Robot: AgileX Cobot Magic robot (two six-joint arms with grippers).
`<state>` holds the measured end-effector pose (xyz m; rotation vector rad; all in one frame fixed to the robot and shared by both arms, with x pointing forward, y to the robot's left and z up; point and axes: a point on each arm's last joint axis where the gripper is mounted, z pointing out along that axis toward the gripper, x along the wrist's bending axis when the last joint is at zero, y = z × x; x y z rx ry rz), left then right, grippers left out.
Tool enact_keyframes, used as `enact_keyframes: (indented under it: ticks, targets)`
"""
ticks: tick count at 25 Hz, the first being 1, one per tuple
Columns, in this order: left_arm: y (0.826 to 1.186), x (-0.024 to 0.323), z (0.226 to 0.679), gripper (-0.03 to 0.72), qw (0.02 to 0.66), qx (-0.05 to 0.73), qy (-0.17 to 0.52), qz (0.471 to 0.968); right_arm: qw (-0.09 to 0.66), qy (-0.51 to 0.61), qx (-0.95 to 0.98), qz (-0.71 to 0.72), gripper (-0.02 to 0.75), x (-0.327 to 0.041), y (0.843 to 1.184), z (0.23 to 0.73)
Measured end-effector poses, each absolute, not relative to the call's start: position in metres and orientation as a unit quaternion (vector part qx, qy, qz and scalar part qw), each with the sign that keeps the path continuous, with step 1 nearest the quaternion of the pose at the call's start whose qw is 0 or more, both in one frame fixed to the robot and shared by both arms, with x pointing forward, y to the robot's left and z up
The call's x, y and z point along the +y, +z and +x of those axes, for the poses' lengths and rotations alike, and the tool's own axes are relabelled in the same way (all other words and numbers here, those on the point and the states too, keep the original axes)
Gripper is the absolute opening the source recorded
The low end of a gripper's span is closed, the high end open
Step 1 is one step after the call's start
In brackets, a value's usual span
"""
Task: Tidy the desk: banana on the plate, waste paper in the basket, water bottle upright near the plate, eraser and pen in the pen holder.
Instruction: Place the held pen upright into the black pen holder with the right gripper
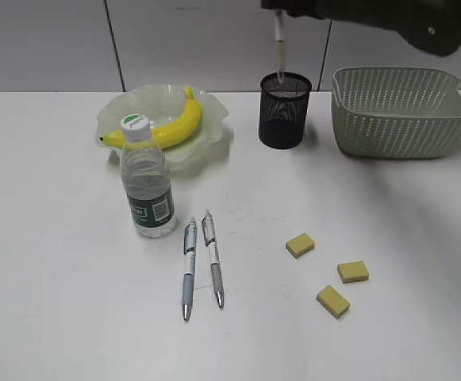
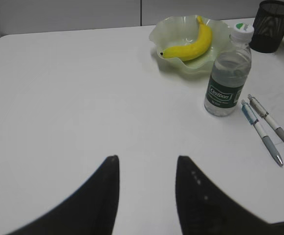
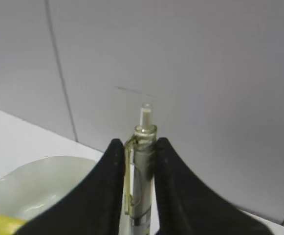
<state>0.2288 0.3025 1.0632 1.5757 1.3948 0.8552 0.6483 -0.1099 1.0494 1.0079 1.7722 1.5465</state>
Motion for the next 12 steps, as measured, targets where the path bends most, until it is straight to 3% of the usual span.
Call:
enact_keyframes:
  ticks: [5,12]
  targets:
    - [1.063,0.302,0.229,0.289,0.422,0.557,0.341,0.629,0.322,0.608,0.586,0.428,0.155,-0.154,1.009,0.686]
    - [1.063,0.302,0.229,0.289,0.422,0.557,0.341,0.629,0.375,0.610,0.567,0.406,0.155,-0.155,0.958,0.701]
